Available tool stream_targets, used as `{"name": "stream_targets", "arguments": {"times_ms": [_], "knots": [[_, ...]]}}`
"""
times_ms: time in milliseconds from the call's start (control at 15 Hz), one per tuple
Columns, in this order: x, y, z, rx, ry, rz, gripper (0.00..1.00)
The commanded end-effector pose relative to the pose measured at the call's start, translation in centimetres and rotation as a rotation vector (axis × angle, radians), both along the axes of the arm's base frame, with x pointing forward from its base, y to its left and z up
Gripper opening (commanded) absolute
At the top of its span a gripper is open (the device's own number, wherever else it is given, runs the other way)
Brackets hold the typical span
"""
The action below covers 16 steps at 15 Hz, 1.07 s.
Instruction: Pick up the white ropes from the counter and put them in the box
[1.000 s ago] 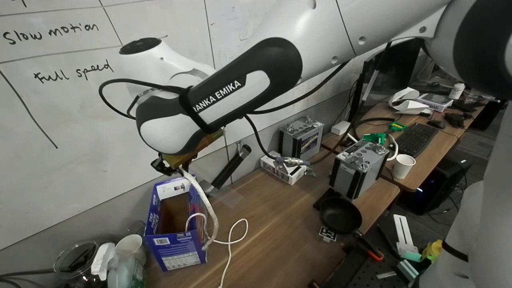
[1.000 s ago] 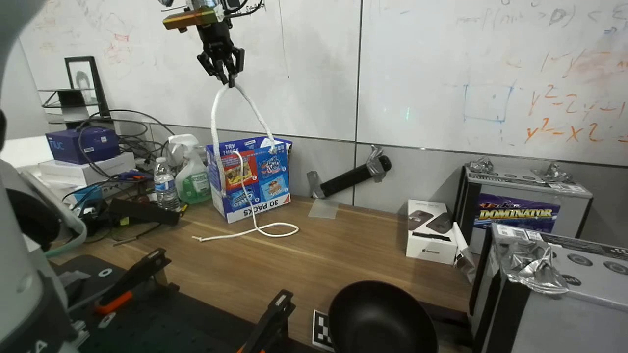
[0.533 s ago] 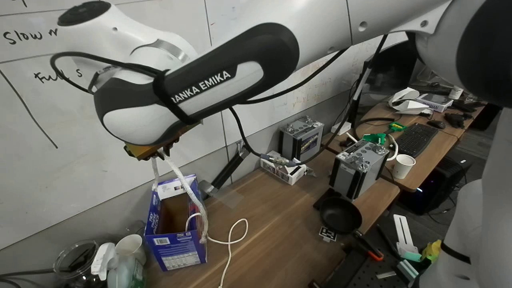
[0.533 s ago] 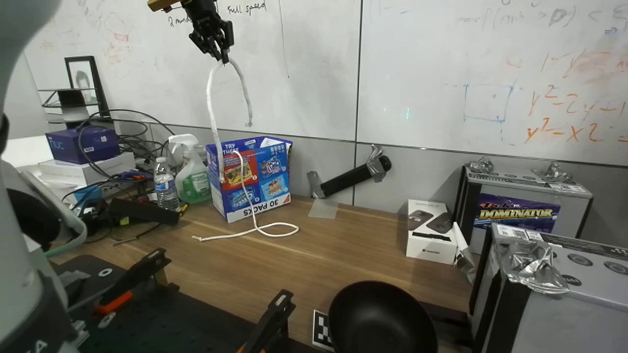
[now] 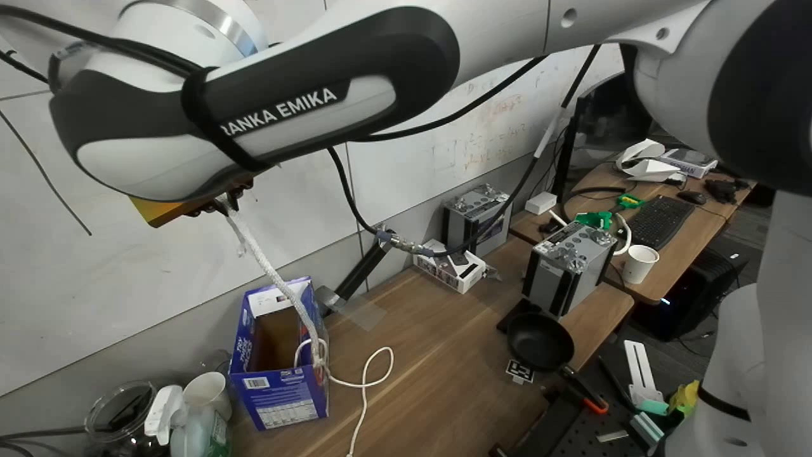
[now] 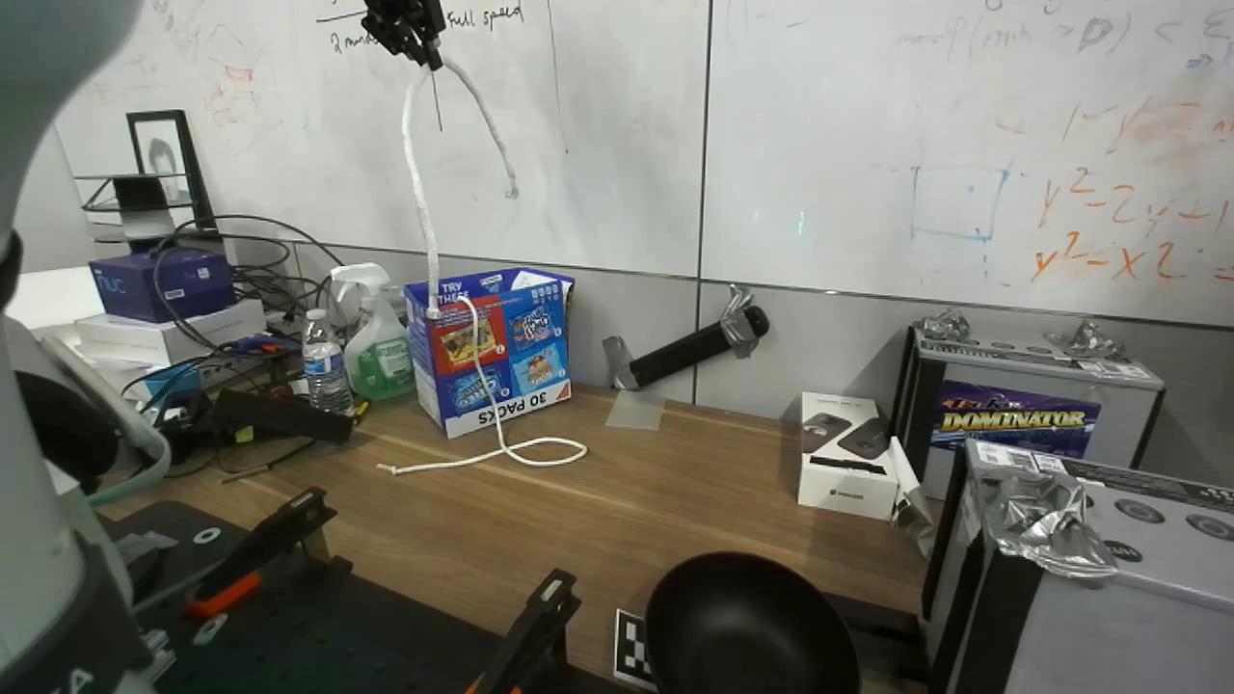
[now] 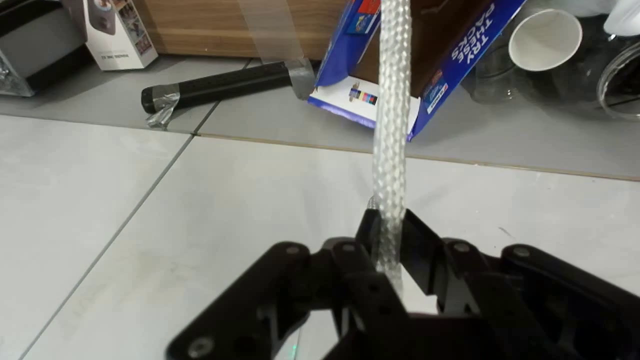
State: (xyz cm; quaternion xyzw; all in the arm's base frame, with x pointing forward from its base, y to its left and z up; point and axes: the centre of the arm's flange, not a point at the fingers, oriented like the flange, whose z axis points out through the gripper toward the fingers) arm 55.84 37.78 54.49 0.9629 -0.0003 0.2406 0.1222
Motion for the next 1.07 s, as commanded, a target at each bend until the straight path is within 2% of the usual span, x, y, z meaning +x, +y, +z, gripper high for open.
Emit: {"name": "stream_targets", "arguments": {"times_ms": [0,333,667,1000], "knots": [[0.9,2.8,2.9,-0.02,-0.063,-0.041,0.09],[1.3,3.3,3.0,-0.013,-0.074,-0.059,0.09],[3.5,0.7,0.0,-0.068,-0.051,-0.117,0.09],[5.1,-1.2,-1.8,-0.083,-0.022,-0.145,0.09]]}}
